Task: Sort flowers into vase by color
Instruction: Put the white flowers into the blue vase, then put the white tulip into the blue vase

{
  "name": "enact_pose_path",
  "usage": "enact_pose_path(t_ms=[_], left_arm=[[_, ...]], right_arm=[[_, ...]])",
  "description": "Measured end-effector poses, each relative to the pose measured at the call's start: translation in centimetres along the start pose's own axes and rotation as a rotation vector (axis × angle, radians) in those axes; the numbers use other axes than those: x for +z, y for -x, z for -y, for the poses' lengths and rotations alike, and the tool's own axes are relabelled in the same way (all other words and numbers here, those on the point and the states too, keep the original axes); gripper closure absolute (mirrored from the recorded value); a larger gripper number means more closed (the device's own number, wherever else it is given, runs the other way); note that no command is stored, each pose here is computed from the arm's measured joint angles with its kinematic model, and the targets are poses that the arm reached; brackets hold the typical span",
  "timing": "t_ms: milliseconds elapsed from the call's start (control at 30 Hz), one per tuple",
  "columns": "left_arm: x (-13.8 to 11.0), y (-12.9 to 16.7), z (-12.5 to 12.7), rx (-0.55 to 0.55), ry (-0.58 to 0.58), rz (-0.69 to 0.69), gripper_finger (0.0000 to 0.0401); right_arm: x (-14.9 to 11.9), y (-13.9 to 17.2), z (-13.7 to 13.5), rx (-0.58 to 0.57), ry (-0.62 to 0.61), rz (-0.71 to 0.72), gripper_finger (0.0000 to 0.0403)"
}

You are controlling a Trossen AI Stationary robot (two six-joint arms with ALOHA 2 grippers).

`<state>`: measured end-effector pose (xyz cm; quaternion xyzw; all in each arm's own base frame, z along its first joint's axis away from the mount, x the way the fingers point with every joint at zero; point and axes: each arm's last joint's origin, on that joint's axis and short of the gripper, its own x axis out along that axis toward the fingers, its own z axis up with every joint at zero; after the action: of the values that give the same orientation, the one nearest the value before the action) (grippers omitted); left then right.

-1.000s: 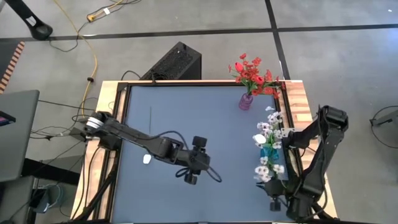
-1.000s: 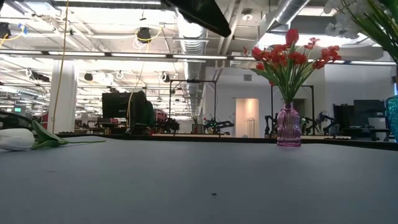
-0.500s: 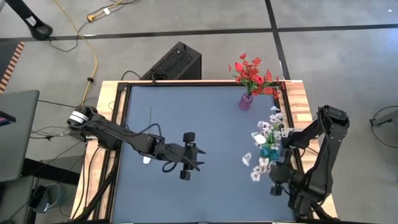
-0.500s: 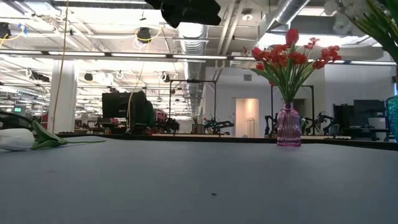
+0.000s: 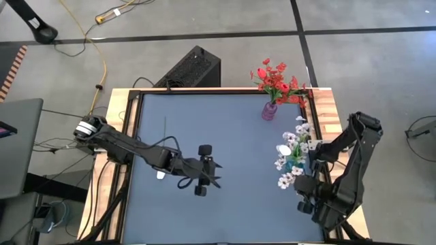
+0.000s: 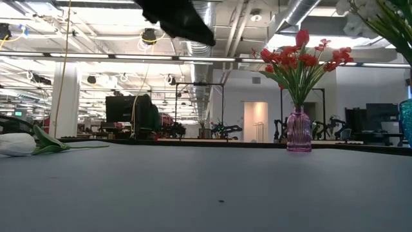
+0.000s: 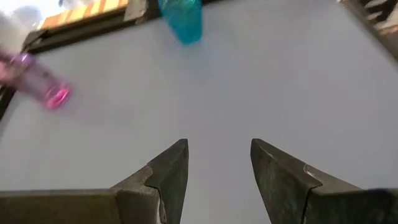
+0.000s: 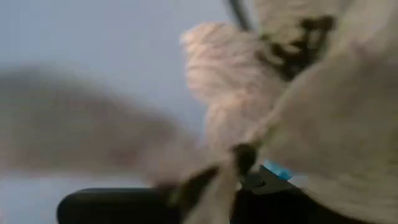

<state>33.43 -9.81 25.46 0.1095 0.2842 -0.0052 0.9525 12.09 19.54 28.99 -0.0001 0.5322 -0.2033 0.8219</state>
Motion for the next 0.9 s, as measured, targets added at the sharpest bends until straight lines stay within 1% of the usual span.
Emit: enact_pose_path(t_ms=[100,200,267,333,433,533,600,633,700,800,900], left_arm=[[-0.6,-0.2,-0.9,0.057,0.026,-0.064,0.0237],[-1.6,-0.4,-1.9,0.088,0.048,-0.160,0.0237],[-2.4,-0.4,-2.6,0.110,0.086,-0.235,0.0237],[-3.1,-0.2,-3.3,0.155,0.153,-0.301,0.0237],[-4.2,0.7,-4.4,0.312,0.302,-0.402,0.0237],[-5.9,2.4,-6.0,0.498,0.424,-0.559,0.0237],[-7.0,3.4,-6.9,0.576,0.499,-0.650,0.0237],[-7.5,3.8,-7.2,0.596,0.525,-0.690,0.0237],[-8.6,4.6,-7.6,0.596,0.582,-0.733,0.0237],[-10.7,5.5,-8.1,0.557,0.695,-0.765,0.0237],[-13.3,6.8,-8.7,0.596,0.822,-0.762,0.0237]], right_arm=[[0.2,0.7,-0.3,0.072,-0.034,-0.067,0.0365],[0.3,1.5,-0.3,0.125,-0.046,-0.149,0.0349],[0.4,2.0,-0.4,0.153,-0.061,-0.203,0.0339],[0.3,2.5,-0.4,0.178,-0.086,-0.244,0.0330],[-0.1,2.9,-0.6,0.201,-0.141,-0.268,0.0319],[-0.6,3.3,-1.0,0.234,-0.161,-0.269,0.0311],[-0.9,3.5,-1.2,0.251,-0.162,-0.265,0.0308],[-1.0,3.6,-1.4,0.261,-0.160,-0.260,0.0307],[-1.4,3.7,-1.8,0.282,-0.150,-0.257,0.0305],[-2.0,3.9,-2.2,0.307,-0.132,-0.246,0.0305],[-2.7,4.0,-2.8,0.318,-0.107,-0.222,0.0305]])
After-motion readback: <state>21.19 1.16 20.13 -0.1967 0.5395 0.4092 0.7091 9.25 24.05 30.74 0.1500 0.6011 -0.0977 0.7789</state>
